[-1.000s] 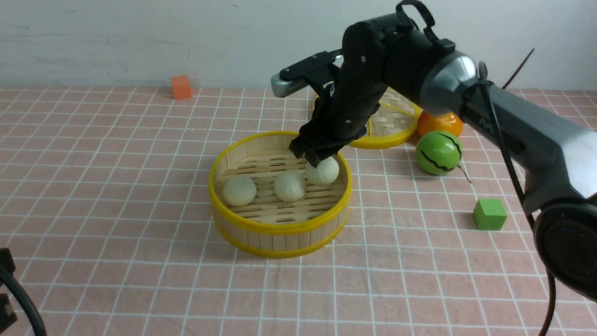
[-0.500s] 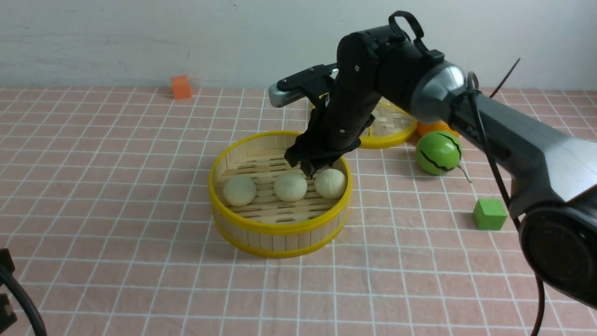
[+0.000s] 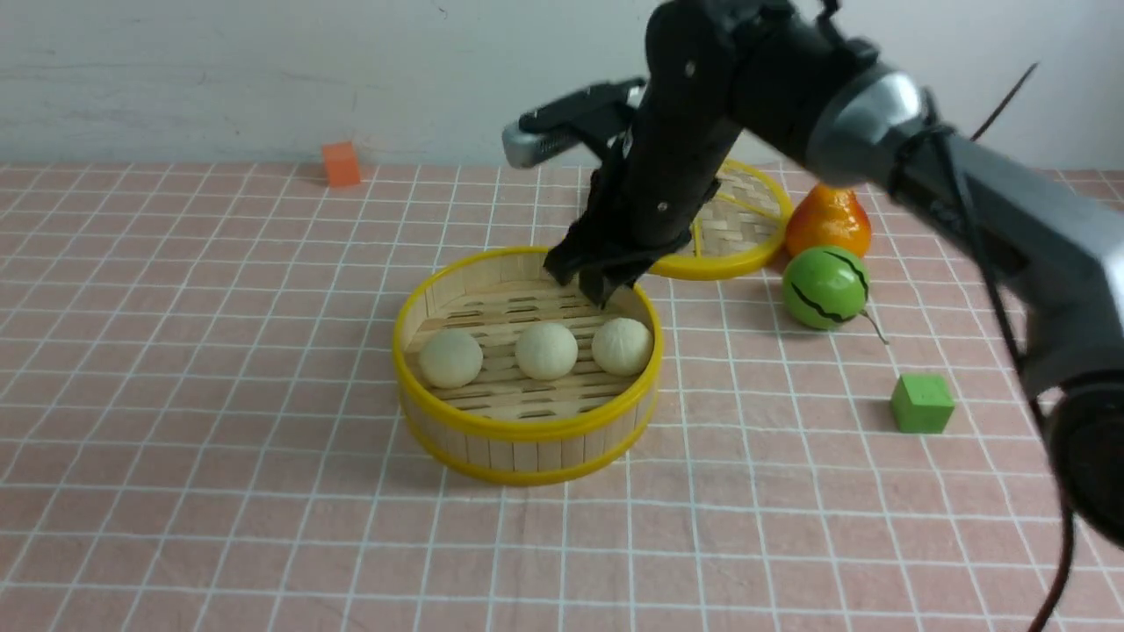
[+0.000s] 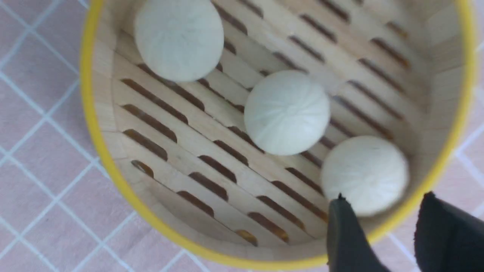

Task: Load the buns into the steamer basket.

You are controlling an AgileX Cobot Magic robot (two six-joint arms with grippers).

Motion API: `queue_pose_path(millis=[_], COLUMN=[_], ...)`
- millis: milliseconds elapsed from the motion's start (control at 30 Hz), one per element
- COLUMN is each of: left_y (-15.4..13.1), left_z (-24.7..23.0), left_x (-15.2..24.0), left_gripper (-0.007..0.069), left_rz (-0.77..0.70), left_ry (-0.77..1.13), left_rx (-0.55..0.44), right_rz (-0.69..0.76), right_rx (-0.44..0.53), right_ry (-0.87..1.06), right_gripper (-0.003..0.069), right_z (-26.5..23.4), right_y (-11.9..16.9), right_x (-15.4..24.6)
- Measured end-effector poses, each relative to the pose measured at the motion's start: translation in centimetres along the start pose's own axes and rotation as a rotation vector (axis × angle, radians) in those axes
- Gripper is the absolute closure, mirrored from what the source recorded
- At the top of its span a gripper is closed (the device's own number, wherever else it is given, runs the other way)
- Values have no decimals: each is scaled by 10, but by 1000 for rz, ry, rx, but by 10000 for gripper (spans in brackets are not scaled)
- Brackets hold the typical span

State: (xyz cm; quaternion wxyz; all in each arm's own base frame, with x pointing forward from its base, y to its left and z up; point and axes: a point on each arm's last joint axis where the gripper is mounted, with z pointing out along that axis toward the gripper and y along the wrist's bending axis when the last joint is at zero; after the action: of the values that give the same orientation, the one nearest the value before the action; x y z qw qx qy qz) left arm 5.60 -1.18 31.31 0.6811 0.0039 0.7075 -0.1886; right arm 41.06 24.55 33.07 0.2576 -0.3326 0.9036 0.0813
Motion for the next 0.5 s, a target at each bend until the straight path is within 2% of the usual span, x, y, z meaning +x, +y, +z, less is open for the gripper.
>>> queue_pose_path(millis=[33,133,233,333,500], left_y=[0,3,7,6,5], left_z=[-2,-14,-19,-20,-20], left_x=[1,16,28,27,26], left_gripper=[621,621,621,621,631], left_rz=[3,11,48,69,77], left_ry=[-19,-98,-143,-169,-180], left_rx=[10,55,71,81,87], right_rz=[-7,-36,-34,-30,-24], right_rx=[6,99,188,240,270], right_ry=[-19,-165,-254,-292,-479], right_gripper=[410,485,613,672,673], right_z=[-11,-102,-182,-213,-247], right_y=[0,1,4,6,15], right_x=[-1,-1,26,48,92])
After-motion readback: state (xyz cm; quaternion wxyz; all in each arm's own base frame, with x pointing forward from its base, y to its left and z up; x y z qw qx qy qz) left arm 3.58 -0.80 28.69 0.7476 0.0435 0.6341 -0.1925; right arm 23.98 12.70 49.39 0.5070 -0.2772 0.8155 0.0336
